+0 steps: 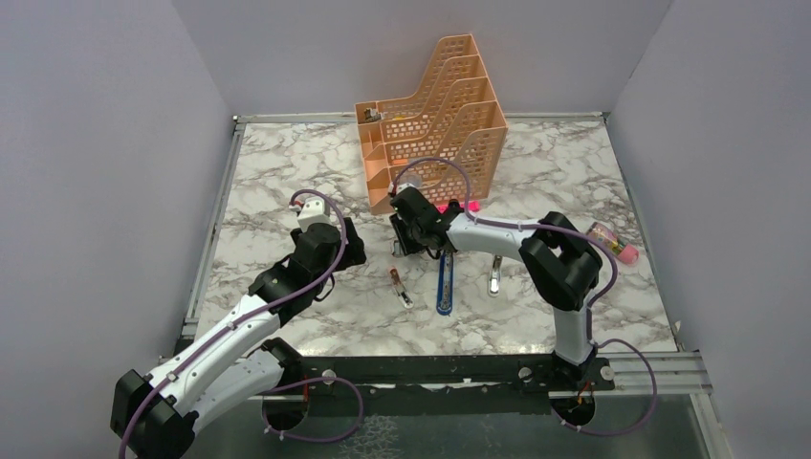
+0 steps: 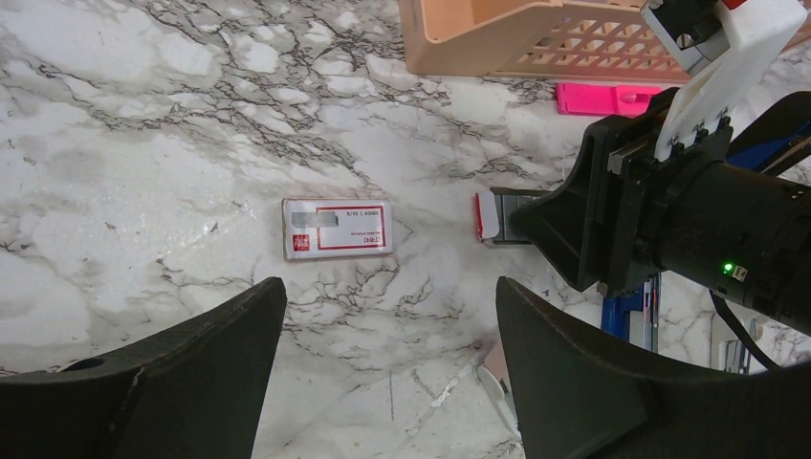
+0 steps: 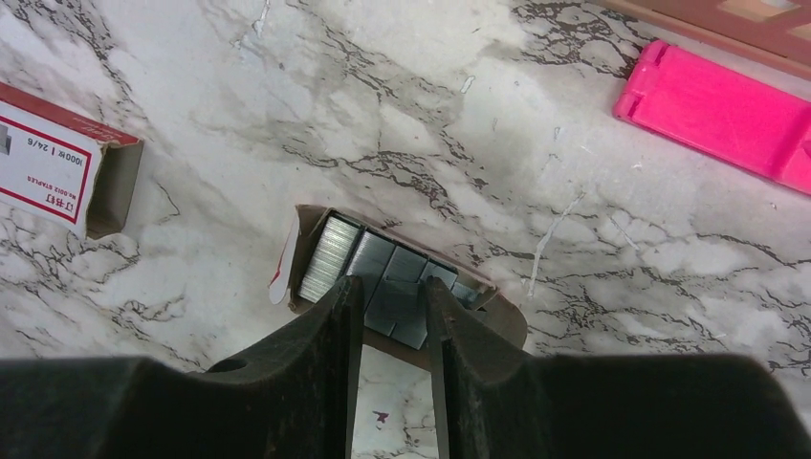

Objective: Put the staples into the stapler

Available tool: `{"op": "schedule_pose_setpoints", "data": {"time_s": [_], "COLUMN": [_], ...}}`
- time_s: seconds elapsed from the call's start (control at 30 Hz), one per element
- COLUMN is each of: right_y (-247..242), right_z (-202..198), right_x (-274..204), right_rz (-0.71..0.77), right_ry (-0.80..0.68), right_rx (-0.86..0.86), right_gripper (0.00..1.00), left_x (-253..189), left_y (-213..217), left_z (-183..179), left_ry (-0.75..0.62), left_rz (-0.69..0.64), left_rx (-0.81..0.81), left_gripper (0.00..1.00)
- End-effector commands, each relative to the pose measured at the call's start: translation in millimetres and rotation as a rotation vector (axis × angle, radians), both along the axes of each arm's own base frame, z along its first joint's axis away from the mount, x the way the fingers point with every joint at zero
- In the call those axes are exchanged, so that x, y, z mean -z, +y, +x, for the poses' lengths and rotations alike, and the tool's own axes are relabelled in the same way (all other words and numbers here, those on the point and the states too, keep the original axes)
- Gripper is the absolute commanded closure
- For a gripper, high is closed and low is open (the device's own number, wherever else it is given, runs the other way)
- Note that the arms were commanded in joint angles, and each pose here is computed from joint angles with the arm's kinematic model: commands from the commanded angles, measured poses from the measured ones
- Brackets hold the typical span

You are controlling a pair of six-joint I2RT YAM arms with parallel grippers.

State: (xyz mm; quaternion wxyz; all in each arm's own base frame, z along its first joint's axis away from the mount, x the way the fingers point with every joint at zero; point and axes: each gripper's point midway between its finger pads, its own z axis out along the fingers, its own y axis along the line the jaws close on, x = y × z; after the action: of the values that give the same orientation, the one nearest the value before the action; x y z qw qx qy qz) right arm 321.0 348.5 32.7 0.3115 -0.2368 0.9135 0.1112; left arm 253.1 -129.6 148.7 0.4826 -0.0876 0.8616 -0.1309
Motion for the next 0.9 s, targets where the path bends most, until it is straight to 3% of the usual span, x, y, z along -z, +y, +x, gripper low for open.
{"op": "schedule_pose_setpoints", "data": {"time_s": [0.0,0.27,0.7,0.87], "right_y": [4,1,-5,-3], "right_z": [11,8,-2,-5], "right_x": [-4,4,11,14], "right_rz": [0.006,-0.018,-0.061,-0.062], "right_ry": [-0.022,0.005,0.068,0.089], "right_rx": [0.015,0.016,0.007,-0.006], "right_gripper": [0.66,0.75,0.72,0.76], "left_x": [0,2,1,1], "left_y": [7,8,8,8], "left_z": [1,1,1,1], "left_ry": [-0.003,-0.001,-0.002,-0.001], "left_rz": [0.018,0.022,0.022,0.023], "left_rx": [-0.027,-0.030,-0.031,-0.031], "left_gripper": [0.18,0.18,0.18,0.18]}}
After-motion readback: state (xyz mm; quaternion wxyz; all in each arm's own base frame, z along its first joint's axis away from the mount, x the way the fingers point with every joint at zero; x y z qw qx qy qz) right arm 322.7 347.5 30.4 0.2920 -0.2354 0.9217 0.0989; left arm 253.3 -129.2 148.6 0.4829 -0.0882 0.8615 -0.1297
